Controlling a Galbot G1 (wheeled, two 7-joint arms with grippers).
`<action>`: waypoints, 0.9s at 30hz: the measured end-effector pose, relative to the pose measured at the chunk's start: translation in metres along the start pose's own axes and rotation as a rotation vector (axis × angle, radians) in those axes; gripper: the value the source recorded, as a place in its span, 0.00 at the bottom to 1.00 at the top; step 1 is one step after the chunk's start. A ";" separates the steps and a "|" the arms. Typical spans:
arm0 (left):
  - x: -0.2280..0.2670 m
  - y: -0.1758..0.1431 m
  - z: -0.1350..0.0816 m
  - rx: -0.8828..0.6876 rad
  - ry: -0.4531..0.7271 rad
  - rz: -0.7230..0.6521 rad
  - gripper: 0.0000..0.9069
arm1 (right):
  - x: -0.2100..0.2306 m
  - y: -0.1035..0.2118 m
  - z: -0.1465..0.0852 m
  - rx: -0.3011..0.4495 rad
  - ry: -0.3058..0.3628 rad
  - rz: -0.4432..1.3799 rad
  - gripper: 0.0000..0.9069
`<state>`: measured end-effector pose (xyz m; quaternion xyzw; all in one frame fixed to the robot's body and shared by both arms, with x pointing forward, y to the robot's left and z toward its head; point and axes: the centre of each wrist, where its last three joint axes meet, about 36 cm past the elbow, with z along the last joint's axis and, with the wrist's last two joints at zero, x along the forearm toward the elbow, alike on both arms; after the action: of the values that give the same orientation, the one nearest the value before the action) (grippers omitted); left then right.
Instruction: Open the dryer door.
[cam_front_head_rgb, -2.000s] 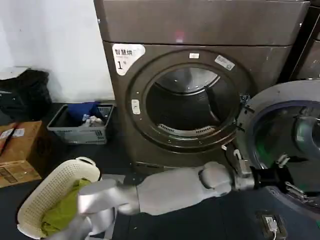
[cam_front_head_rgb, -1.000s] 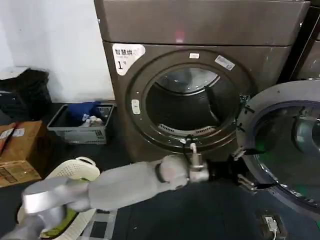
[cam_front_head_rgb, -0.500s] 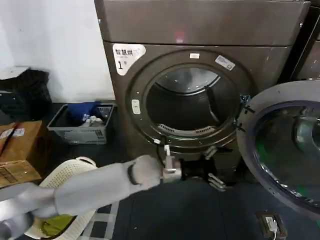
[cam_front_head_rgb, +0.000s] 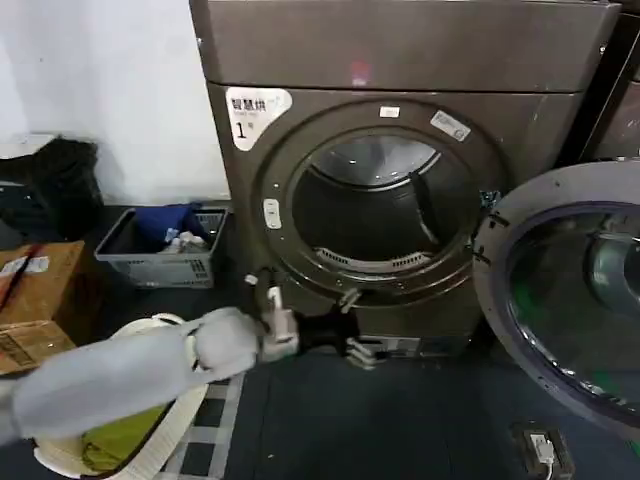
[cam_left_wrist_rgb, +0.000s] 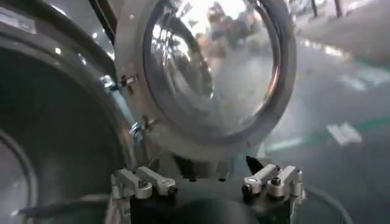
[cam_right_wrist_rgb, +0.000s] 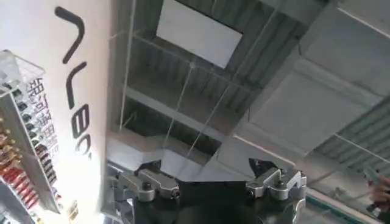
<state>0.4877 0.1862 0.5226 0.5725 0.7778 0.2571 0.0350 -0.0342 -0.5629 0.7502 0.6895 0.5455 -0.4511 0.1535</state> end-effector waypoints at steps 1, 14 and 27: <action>0.006 -0.001 0.001 -0.002 0.013 0.000 1.00 | 0.000 0.000 0.000 0.002 -0.001 0.001 1.00; 0.088 -0.005 0.021 -0.057 0.263 -0.021 1.00 | -0.002 0.003 0.003 0.009 0.003 -0.004 1.00; 0.158 0.010 0.044 -0.095 0.570 -0.006 1.00 | -0.003 0.006 0.007 0.006 0.009 -0.010 1.00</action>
<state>0.4580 0.3473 0.5265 0.4727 0.7449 0.4438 -0.1576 -0.0319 -0.5717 0.7467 0.6892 0.5481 -0.4507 0.1467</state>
